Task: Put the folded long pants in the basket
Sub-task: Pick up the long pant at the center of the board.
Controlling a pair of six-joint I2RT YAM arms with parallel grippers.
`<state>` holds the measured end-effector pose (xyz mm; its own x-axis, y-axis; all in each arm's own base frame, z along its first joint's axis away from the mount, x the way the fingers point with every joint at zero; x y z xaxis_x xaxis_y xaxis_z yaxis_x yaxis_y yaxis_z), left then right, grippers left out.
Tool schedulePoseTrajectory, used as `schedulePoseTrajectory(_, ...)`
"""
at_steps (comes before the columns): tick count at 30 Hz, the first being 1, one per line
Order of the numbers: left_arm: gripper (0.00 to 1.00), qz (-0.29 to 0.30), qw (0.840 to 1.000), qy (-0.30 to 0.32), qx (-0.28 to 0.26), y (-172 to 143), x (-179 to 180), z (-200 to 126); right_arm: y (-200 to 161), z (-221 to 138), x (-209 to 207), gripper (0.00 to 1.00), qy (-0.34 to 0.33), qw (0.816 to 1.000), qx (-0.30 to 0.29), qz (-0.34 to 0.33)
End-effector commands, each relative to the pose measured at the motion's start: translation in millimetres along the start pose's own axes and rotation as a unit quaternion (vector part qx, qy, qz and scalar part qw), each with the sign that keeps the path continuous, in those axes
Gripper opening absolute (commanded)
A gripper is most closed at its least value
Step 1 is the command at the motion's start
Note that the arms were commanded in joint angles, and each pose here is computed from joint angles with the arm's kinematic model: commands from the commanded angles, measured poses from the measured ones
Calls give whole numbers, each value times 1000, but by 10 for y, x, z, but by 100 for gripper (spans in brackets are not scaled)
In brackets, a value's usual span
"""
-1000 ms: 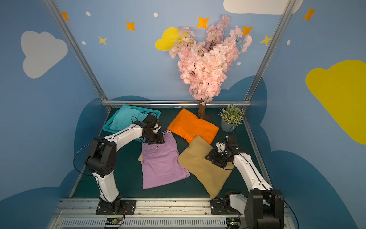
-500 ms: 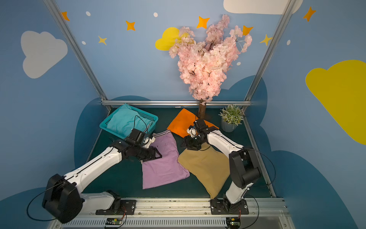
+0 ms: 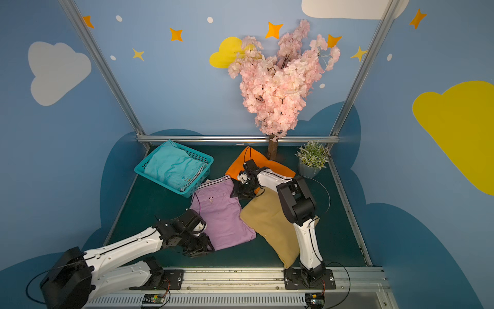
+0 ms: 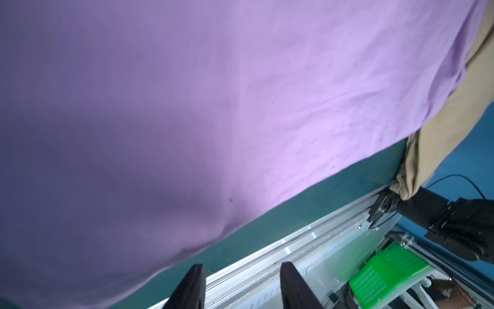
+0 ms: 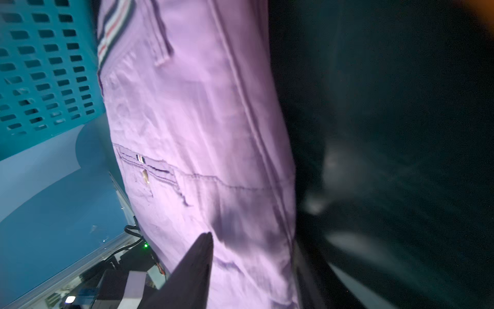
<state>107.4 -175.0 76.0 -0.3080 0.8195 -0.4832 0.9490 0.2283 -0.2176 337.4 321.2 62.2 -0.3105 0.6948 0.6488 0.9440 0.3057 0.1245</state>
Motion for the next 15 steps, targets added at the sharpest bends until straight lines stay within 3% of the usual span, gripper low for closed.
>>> schedulePoseTrajectory(1,49,-42,997,29,-66,153,101,-147,-277,180,122,37,23,999,18,22)
schedulePoseTrajectory(3,50,-63,993,35,-93,236,187,-225,-402,224,206,23,23,999,9,30)
schedulePoseTrajectory(6,51,-93,990,15,-107,303,268,-284,-528,229,257,16,6,998,-21,60)
schedulePoseTrajectory(8,52,-100,987,13,-124,337,310,-360,-612,254,291,16,9,994,-54,90)
schedulePoseTrajectory(10,52,-106,984,13,-140,370,351,-440,-662,273,407,27,9,995,-54,81)
schedulePoseTrajectory(12,53,-112,983,10,-146,393,383,-482,-625,188,514,44,-22,998,-46,40)
schedulePoseTrajectory(15,53,-113,984,6,-139,402,375,-457,-532,-78,504,59,-84,996,-40,-11)
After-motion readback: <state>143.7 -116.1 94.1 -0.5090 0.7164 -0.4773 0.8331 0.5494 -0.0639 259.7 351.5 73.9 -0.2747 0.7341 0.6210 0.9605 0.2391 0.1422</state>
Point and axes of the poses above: each gripper's point midway between its finger pads, its own z axis out along the fingers, its own x axis along the line the jaws close on, y = z × x, the point moved 4 cm from there along -z, back along the fingers, and after that the axes turned 10 degrees about -z, right-handed, at the moved point
